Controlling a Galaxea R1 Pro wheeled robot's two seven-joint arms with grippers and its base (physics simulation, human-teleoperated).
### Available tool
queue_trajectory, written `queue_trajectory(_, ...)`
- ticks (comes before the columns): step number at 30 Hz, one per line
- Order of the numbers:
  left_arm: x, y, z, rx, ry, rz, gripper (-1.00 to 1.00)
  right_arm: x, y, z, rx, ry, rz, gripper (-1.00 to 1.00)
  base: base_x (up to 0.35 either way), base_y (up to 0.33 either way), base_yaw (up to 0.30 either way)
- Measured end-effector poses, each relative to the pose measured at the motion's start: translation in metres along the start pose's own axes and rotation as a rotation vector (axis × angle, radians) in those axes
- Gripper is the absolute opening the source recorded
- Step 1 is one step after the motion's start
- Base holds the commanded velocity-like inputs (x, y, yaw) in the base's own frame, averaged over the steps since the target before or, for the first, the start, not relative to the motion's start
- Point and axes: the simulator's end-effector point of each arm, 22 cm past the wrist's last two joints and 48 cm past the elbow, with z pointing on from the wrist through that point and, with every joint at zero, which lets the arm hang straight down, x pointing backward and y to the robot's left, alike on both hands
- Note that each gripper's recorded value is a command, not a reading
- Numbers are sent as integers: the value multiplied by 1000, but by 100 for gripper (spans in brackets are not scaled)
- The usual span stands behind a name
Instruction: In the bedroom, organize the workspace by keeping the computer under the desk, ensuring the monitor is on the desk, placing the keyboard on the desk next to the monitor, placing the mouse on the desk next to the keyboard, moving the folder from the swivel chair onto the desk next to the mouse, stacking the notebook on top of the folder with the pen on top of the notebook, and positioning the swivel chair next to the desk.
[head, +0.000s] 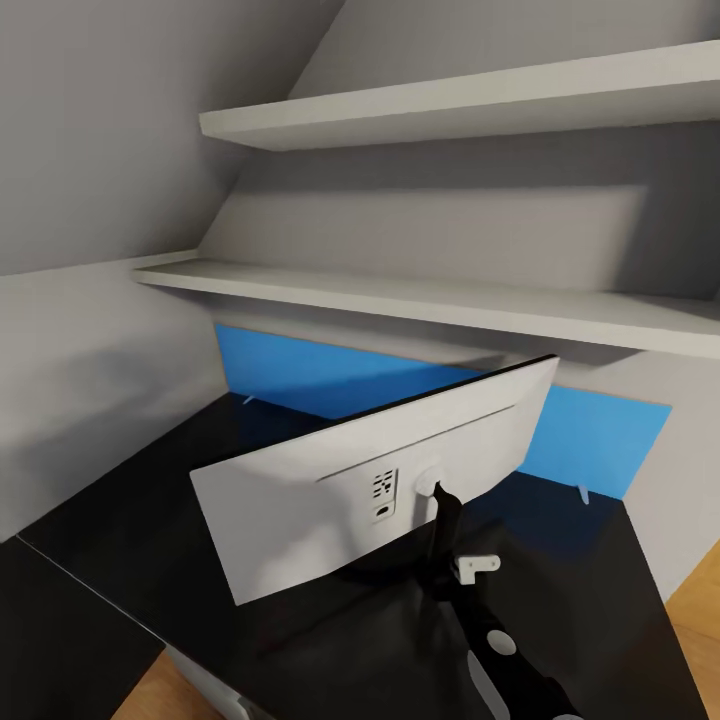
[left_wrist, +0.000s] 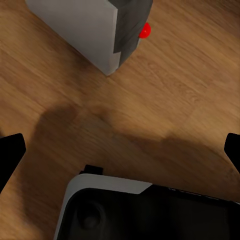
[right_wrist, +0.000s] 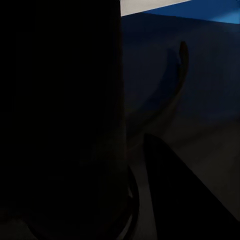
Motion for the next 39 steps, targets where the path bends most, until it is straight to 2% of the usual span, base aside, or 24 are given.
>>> queue_trajectory(11, 0, 0, 0, -1, 0, -1, 100, 0, 0, 0, 1, 0, 1, -100, 0, 0, 0)
queue_trajectory(12, 0, 0, 0, -1, 0, -1, 100, 0, 0, 0, 1, 0, 0, 100, 0, 0, 0)
queue_trajectory(34, 0, 0, 0, 1, -2, 0, 100, -2, 1, 0, 0, -6, 1, 100, 0, 0, 0)
queue_trajectory(39, 0, 0, 0, 1, -1, 0, 100, -2, 2, 1, -1, -7, 0, 100, -138, 0, 0)
